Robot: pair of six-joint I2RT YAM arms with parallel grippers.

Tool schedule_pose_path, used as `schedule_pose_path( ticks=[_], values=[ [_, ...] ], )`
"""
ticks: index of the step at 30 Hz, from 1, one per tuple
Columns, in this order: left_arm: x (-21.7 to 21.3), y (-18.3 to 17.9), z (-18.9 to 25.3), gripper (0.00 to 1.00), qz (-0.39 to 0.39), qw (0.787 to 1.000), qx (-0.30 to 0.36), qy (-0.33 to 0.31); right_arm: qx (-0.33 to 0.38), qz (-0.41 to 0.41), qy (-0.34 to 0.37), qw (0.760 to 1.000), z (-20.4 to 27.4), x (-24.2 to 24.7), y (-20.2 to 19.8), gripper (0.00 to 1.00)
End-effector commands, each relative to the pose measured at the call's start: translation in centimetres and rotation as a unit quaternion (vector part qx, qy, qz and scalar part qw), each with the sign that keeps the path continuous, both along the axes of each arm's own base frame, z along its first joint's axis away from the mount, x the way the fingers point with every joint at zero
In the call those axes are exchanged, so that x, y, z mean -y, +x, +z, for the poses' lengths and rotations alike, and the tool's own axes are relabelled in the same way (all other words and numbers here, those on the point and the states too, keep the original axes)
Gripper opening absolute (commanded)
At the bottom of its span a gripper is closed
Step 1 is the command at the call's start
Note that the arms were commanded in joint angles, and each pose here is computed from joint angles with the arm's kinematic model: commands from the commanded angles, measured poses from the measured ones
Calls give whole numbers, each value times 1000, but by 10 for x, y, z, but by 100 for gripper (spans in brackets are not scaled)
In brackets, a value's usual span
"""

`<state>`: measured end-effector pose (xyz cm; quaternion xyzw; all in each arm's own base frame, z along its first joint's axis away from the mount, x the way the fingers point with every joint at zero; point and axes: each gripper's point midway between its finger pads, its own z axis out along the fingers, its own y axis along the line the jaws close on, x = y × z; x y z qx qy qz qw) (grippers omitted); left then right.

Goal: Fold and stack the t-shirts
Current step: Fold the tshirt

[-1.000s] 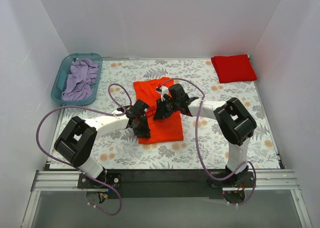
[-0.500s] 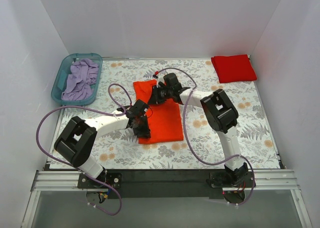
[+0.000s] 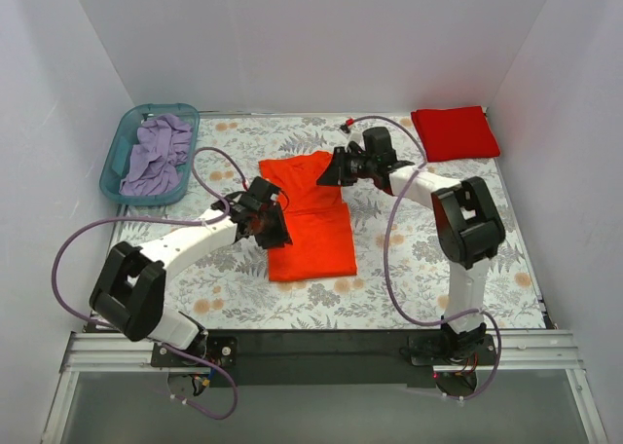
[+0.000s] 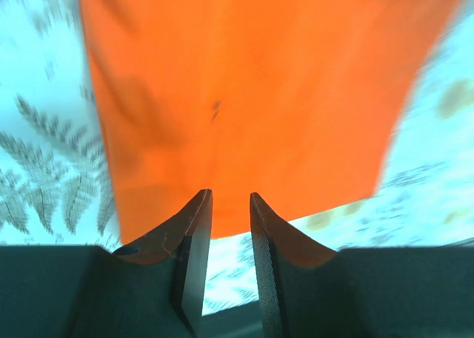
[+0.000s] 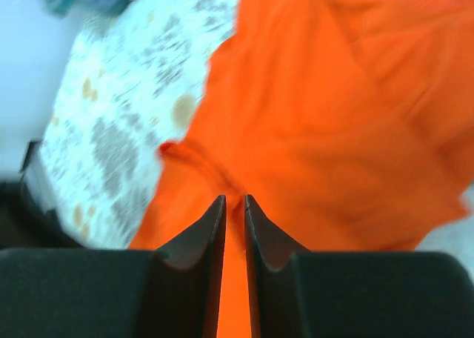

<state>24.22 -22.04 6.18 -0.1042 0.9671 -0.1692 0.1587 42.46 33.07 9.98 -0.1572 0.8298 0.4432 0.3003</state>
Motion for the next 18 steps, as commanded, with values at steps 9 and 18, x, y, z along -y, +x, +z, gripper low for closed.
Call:
schedule_pose_path(
  ticks=[9, 18],
  values=[
    [-5, 111, 32, 20, 44, 989, 109, -90, -43, 67, 58, 995, 14, 17, -87, 23],
    [-43, 143, -50, 16, 105, 992, 36, -63, -117, 36, 50, 991, -63, 36, -55, 23]
  ],
)
